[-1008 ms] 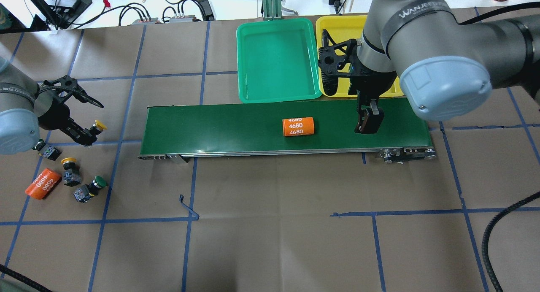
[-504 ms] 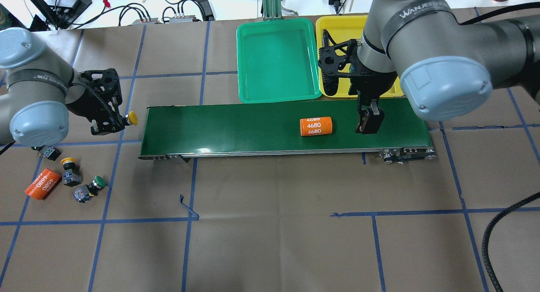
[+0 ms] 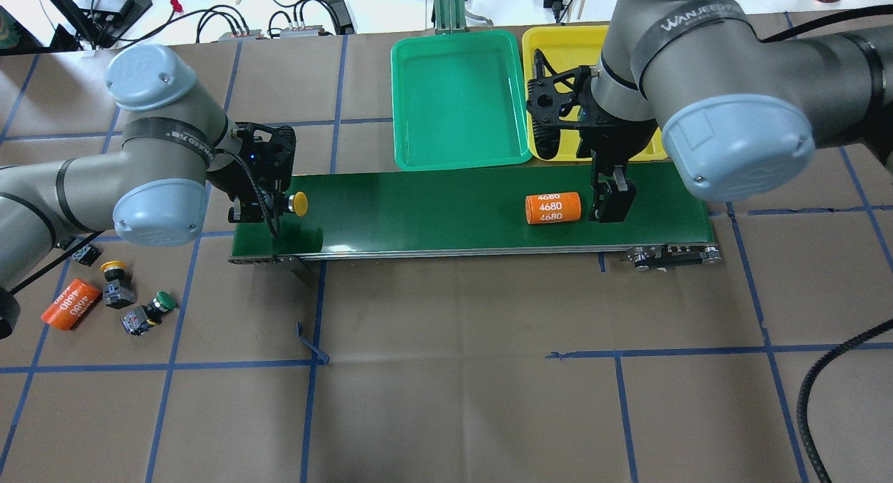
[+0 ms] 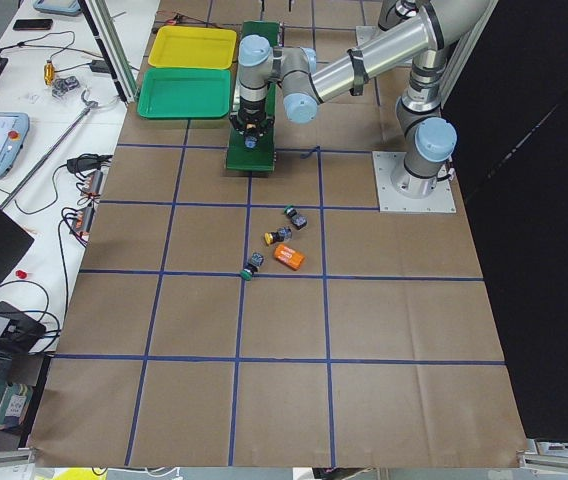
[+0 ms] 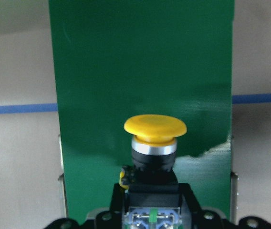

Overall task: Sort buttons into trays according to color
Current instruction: 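Set the yellow-capped button on the belt and open the left gripper, then grasp a green-capped button with left gripper while right grasps yellow button on belt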

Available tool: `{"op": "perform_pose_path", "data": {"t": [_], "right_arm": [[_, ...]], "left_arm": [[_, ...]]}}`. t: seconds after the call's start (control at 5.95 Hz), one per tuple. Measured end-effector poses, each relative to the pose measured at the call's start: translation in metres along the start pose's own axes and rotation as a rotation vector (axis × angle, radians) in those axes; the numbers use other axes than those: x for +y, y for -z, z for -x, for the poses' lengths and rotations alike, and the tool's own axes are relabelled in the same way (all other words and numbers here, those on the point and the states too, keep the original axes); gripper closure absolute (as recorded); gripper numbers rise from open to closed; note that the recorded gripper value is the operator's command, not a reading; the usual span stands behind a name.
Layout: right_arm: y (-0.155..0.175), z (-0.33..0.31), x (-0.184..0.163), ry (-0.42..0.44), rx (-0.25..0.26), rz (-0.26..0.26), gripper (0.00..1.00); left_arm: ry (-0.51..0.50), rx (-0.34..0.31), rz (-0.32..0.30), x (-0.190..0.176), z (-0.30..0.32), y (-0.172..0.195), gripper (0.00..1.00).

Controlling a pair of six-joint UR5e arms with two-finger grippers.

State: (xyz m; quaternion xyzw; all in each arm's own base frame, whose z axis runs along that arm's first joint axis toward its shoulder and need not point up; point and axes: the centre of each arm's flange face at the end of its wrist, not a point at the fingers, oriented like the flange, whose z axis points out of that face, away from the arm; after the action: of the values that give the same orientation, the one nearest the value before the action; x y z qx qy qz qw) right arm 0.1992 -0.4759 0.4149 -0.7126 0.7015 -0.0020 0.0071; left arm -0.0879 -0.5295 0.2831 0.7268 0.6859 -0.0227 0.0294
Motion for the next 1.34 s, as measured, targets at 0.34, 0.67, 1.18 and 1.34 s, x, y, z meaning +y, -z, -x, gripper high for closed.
{"op": "perform_pose_path", "data": {"t": [0.34,0.67,1.18,1.34], "right_arm": [[-0.002,0.002,0.0,0.0,-0.003,-0.001,0.0],[-0.003,0.002,0.0,0.0,-0.005,0.0,0.0],[-0.004,0.002,0.0,-0.004,-0.007,0.002,0.0],[-0.005,0.0,0.0,-0.009,-0.005,0.001,0.0]], "left_arm": [[-0.013,0.004,0.001,-0.007,0.0,-0.003,0.06],[0.001,0.018,0.001,-0.006,0.003,-0.009,0.04],[0.177,0.035,0.043,0.075,-0.004,0.004,0.04],[0.288,0.067,0.044,0.133,-0.02,0.008,0.05]]}}
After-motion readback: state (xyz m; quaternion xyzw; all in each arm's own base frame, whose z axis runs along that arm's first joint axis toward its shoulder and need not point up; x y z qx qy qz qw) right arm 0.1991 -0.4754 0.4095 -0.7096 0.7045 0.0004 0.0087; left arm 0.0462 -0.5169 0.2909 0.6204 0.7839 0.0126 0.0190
